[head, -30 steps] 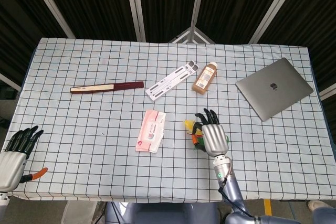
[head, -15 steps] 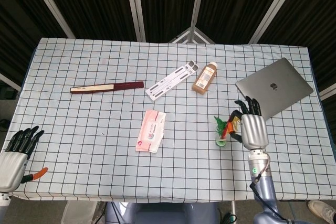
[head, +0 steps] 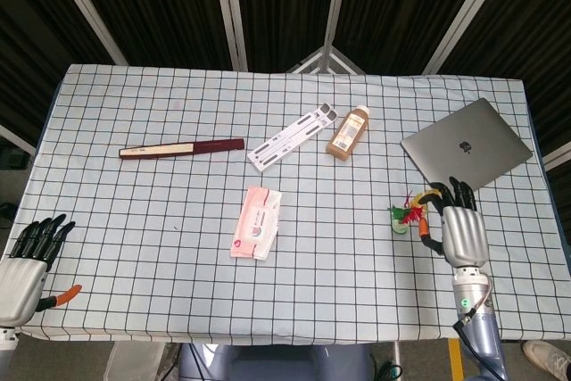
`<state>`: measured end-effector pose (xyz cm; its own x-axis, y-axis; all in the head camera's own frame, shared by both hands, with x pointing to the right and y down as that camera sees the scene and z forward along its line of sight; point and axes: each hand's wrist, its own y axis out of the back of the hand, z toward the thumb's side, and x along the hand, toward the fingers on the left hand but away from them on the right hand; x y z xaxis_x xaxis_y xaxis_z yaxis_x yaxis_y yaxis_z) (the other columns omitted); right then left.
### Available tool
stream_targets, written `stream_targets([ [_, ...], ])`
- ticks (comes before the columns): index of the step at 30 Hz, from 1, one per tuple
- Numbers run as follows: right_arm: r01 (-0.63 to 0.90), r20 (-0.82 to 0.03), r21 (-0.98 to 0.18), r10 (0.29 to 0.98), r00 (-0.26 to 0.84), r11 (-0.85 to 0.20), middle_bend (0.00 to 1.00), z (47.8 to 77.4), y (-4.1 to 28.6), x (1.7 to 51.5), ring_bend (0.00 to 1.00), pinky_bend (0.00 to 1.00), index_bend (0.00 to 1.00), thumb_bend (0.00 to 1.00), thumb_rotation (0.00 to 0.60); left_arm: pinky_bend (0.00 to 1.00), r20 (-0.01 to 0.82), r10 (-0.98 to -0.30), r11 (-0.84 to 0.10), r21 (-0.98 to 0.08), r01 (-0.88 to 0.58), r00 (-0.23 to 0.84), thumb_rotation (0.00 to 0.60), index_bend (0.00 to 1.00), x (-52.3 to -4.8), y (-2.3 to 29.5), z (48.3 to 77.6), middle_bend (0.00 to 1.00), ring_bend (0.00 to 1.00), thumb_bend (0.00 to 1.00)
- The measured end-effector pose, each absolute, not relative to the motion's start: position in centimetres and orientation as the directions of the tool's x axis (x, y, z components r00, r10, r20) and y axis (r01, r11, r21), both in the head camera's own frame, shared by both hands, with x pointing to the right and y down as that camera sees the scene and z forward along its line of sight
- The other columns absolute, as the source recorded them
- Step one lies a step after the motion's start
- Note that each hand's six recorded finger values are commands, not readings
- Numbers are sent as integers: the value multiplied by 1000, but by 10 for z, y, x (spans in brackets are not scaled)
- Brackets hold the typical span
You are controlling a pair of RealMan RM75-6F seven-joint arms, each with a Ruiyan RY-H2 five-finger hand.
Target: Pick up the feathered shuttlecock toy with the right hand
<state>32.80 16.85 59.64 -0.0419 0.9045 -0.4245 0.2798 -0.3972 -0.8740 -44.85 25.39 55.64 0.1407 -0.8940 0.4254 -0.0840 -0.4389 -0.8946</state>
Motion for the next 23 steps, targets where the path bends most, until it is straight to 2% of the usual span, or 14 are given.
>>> stream_targets([
  [3, 273, -434, -871, 900, -35, -409, 1, 596, 175, 330, 0, 0, 0, 442, 600, 0, 423, -895, -437, -896, -85, 142, 600, 0, -448, 254, 556, 0, 0, 0],
  [14, 214, -389, -903, 921, -38, -373, 0, 569, 185, 353, 0, 0, 0, 425, 600, 0, 421, -896, -435, -896, -85, 142, 600, 0, -449, 254, 556, 0, 0, 0],
  [23, 11, -411, -911, 911, -19, -411, 0, 548, 231, 406, 0, 0, 0, 421, 600, 0, 419, -895, -433, -898, -77, 151, 600, 0, -448, 254, 555, 0, 0, 0],
])
